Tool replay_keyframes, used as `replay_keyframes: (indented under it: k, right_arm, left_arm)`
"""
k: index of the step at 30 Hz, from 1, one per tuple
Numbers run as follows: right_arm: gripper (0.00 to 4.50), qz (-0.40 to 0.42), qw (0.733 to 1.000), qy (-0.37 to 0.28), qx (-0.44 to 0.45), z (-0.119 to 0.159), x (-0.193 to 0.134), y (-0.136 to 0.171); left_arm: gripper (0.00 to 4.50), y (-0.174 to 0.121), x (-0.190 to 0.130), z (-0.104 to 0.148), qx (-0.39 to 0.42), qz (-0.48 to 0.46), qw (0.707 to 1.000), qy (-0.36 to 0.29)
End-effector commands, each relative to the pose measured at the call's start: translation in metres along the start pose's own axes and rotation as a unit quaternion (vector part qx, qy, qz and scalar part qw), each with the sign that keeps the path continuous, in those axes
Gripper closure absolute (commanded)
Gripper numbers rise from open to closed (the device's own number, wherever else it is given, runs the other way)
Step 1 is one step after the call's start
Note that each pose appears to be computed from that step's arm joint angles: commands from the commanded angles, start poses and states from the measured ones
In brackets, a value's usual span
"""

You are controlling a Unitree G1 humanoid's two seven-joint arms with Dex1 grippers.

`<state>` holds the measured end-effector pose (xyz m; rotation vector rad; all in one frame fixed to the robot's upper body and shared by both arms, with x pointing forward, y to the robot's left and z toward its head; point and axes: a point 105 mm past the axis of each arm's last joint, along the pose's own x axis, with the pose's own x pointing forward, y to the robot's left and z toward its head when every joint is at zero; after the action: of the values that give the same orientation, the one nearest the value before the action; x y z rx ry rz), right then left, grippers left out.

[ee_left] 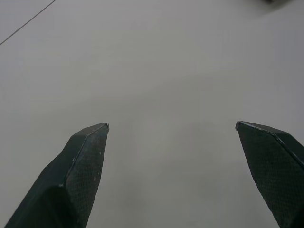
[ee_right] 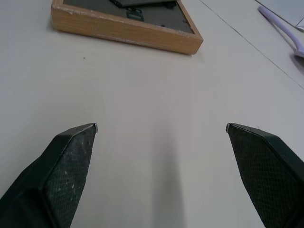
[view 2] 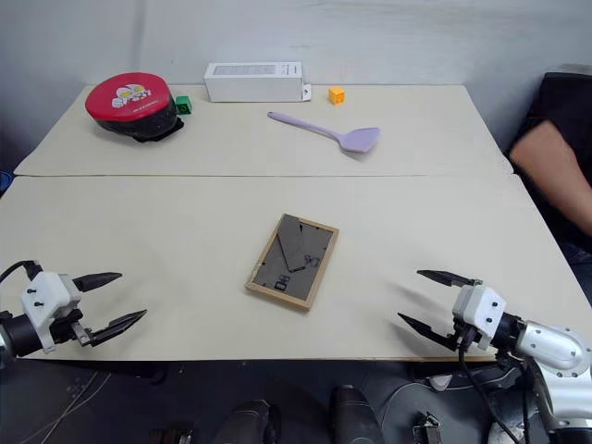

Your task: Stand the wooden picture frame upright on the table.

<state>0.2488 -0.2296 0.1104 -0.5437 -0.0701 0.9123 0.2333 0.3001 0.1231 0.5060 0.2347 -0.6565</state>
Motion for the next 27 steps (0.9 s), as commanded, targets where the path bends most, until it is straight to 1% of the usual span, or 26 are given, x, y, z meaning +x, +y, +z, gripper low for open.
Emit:
replay_keyframes:
  k: [1,3,4,6,7,8,10,13,15,16,17,18,20,22,23,27]
  right_arm:
    - [0.02,0.013,1.000,-0.017,0.000,0.008,0.006,0.006]
    - [0.02,0.019,1.000,-0.020,0.012,0.009,0.009,0.009]
    - [0.02,0.018,0.999,-0.031,0.017,0.015,0.014,0.010]
    - [0.02,0.009,0.998,-0.047,0.029,0.027,0.026,0.011]
    - [0.02,0.009,0.998,-0.052,0.036,0.031,0.031,0.012]
    - [0.19,0.010,0.998,-0.049,0.032,0.033,0.036,0.012]
    - [0.64,0.009,0.999,-0.028,0.031,0.031,0.048,0.009]
    - [1.58,0.016,1.000,-0.001,0.002,0.021,0.067,0.005]
    - [2.33,0.006,1.000,0.006,-0.012,0.018,0.078,-0.001]
    - [2.57,0.003,1.000,0.007,-0.018,0.018,0.085,-0.004]
    - [2.81,0.002,1.000,0.004,-0.021,0.019,0.091,-0.006]
    - [3.14,-0.003,1.000,-0.001,-0.030,0.021,0.098,-0.008]
    - [3.82,0.001,0.999,-0.004,-0.042,0.022,0.106,-0.006]
    - [4.48,0.000,0.999,-0.008,-0.049,0.021,0.116,-0.003]
    - [4.50,0.000,0.999,-0.009,-0.048,0.021,0.120,-0.002]
    - [4.50,-0.012,0.998,-0.015,-0.055,0.027,0.133,-0.008]
  left_arm:
    - [0.00,0.003,0.001,0.011,0.025,0.002,1.000,-0.013]
    - [0.00,0.003,0.005,0.019,0.010,-0.007,1.000,-0.027]
    - [0.00,0.000,0.010,0.026,0.008,-0.017,0.999,-0.038]
    - [0.00,-0.006,0.031,0.045,-0.006,-0.038,0.997,-0.062]
    - [0.00,-0.007,0.041,0.051,-0.004,-0.040,0.997,-0.061]
    - [0.18,-0.010,0.053,0.058,0.002,-0.049,0.997,-0.067]
    - [0.59,-0.010,0.081,0.067,0.003,-0.050,0.996,-0.067]
    - [1.45,-0.018,0.124,0.076,-0.001,-0.068,0.995,-0.069]
    - [2.08,-0.020,0.143,0.078,0.011,-0.071,0.995,-0.065]
    - [2.34,-0.023,0.150,0.078,0.024,-0.081,0.994,-0.061]
    - [2.53,-0.019,0.158,0.078,0.040,-0.073,0.995,-0.054]
    - [2.84,-0.016,0.165,0.078,0.047,-0.070,0.995,-0.052]
    - [3.43,-0.014,0.174,0.080,0.036,-0.076,0.995,-0.053]
    - [4.06,-0.024,0.182,0.083,0.032,-0.106,0.992,-0.060]
    - [4.30,-0.027,0.186,0.082,0.038,-0.112,0.991,-0.055]
    - [4.30,-0.043,0.193,0.090,0.041,-0.143,0.986,-0.072]
